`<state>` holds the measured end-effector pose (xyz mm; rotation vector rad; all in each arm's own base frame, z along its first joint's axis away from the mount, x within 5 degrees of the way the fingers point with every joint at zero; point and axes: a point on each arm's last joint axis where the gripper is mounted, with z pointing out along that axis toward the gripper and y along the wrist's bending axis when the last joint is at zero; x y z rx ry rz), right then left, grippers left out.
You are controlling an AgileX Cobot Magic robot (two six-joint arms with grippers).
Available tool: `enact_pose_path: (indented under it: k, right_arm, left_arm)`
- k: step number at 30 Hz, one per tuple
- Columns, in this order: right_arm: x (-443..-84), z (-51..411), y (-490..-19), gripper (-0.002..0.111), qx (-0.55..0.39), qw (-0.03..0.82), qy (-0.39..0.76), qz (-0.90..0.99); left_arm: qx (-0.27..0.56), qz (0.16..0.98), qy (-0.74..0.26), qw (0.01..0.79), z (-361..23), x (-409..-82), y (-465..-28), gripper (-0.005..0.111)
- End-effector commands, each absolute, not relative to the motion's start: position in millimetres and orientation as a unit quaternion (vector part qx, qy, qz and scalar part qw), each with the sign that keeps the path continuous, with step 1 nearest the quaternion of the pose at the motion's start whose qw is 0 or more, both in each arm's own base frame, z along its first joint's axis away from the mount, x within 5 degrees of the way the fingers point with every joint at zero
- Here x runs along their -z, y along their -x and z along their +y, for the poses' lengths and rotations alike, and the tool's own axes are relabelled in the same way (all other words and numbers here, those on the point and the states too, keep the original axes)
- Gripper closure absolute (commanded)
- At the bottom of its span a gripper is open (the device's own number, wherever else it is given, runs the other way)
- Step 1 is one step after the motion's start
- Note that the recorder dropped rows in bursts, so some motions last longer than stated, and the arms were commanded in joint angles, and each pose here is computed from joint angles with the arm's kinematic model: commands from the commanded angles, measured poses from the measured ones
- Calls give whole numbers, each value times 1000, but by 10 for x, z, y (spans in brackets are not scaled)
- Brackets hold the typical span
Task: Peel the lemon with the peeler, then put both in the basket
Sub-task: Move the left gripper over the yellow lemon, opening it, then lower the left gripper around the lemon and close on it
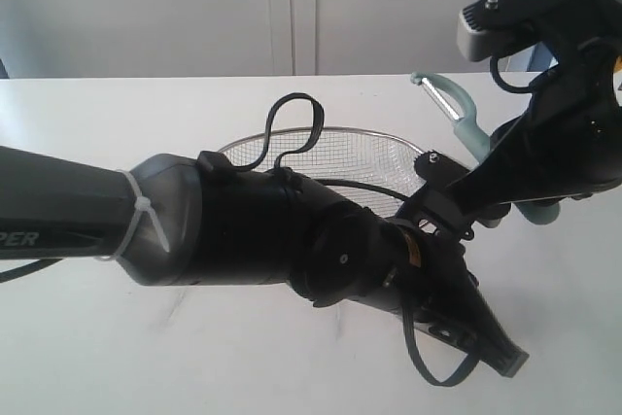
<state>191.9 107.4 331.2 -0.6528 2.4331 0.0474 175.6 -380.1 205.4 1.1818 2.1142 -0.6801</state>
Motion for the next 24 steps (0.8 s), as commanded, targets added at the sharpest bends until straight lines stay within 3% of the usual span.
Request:
enact_pose_path:
  k: [1, 6, 11, 13, 17, 21, 22, 24]
  right_arm:
    - [-3323, 1065, -1912, 108, -22, 312, 242, 918]
    - [-3335, 1068, -1928, 108, -21, 322, 243, 915]
    - [-3372, 962, -1986, 108, 3, 346, 123, 930]
    - [-3375, 899, -1995, 108, 32, 347, 99, 932]
    - [-3385, 806, -2000, 108, 65, 350, 39, 934]
    - [-3385, 795, -1998, 108, 69, 349, 37, 934]
    - [-3384, 794, -1997, 108, 71, 348, 40, 934]
    - [-3381, 789, -1993, 108, 74, 345, 40, 935]
  left_arm:
    - [263, 796, -445, 314, -3821, -2090, -1748, 107]
    - [261, 798, -447, 310, -3817, -2083, -1743, 107]
    - [261, 798, -447, 310, -3817, -2083, -1743, 106]
    - [261, 798, -446, 310, -3818, -2085, -1744, 101]
    - [263, 795, -444, 318, -3828, -2085, -1754, 77]
    - [266, 792, -440, 329, -3853, -2055, -1777, 45]
    - [265, 792, -438, 332, -3870, -2010, -1790, 31]
    - [263, 793, -437, 332, -3889, -1944, -1804, 22]
